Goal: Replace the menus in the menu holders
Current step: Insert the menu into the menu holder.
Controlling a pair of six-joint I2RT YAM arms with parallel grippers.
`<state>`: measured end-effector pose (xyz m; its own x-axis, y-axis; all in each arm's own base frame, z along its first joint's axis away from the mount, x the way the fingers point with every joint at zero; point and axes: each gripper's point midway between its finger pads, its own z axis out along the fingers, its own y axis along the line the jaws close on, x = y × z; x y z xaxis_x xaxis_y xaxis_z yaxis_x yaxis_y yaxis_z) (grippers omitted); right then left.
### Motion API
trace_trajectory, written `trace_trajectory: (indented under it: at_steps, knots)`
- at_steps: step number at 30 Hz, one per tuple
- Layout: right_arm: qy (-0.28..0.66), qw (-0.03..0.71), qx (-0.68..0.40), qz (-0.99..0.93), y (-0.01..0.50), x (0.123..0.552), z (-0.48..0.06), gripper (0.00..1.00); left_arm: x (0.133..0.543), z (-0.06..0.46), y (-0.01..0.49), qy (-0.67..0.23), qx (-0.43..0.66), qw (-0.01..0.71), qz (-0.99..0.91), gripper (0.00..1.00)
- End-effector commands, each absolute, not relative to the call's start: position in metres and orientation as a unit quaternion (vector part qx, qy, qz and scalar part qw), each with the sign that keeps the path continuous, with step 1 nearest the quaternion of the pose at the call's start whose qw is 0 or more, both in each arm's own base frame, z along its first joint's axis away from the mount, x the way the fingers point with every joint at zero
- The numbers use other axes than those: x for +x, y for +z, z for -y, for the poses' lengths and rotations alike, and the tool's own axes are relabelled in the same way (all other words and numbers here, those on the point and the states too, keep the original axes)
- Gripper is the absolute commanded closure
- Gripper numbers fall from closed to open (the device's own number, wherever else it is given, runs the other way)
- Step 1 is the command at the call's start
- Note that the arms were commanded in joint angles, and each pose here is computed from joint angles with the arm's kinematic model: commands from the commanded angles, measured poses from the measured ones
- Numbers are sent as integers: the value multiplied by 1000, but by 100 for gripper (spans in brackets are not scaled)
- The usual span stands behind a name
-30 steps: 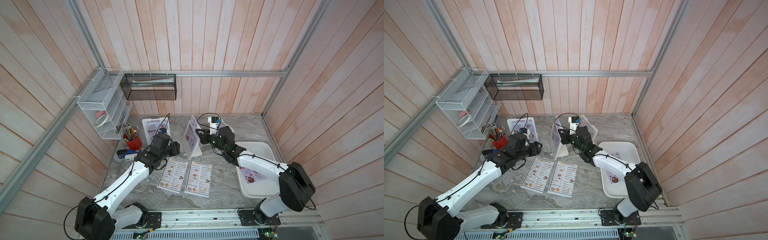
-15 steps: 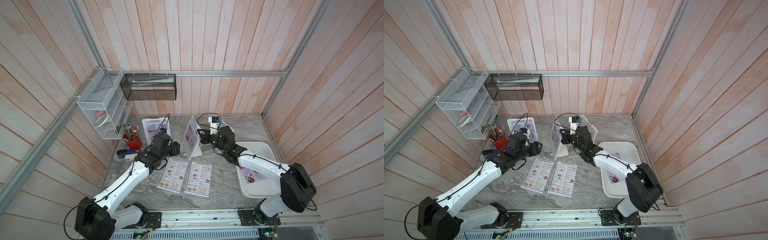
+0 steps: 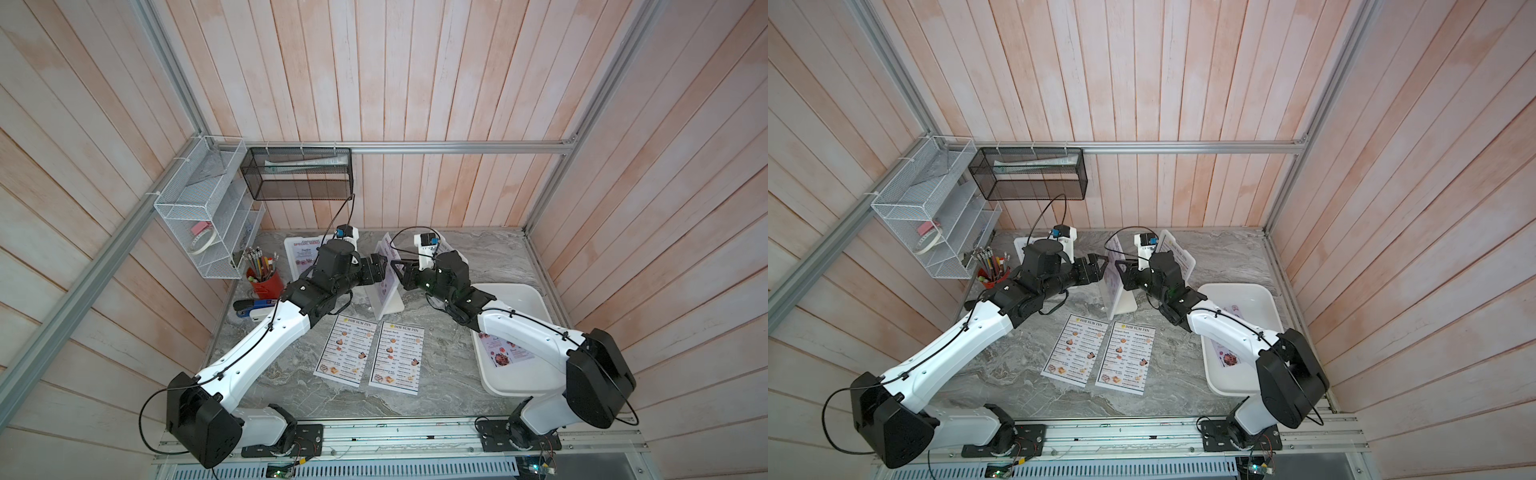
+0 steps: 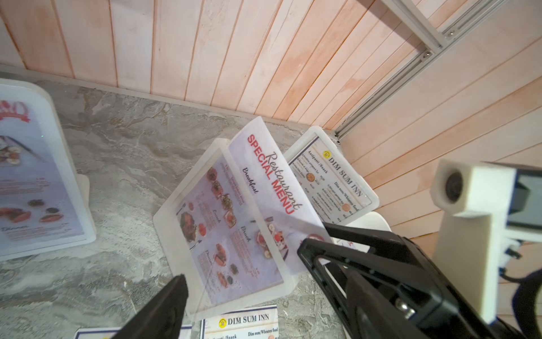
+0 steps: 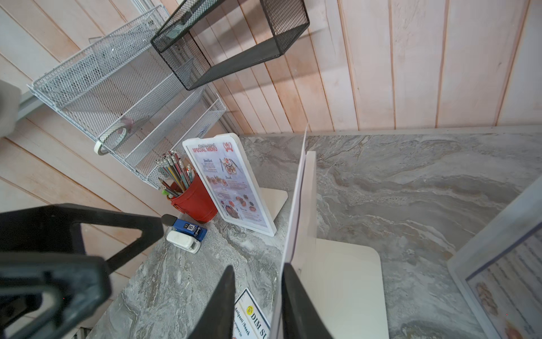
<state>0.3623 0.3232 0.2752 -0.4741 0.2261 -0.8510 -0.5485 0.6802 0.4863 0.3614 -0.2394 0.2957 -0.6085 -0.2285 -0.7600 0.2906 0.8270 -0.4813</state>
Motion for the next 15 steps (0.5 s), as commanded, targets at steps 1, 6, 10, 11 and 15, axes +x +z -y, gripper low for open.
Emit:
trace_trajectory:
  at_steps: [1,6,10,11,15]
  knots:
    - [366,529,-96,-759,302,366,-303,69,367,263,310,-333,50,443,-831,12]
    - [354,546,-56,-758,312,368,-268,68,386,275,304,-328,56,440,-834,12]
    - [336,548,-28,-765,312,374,-241,68,403,278,297,-289,75,436,-849,12]
    - [334,546,-25,-768,310,375,-237,68,408,277,295,-273,78,436,-854,12]
    - [336,537,-19,-774,303,375,-232,69,415,277,279,-242,95,418,-870,15]
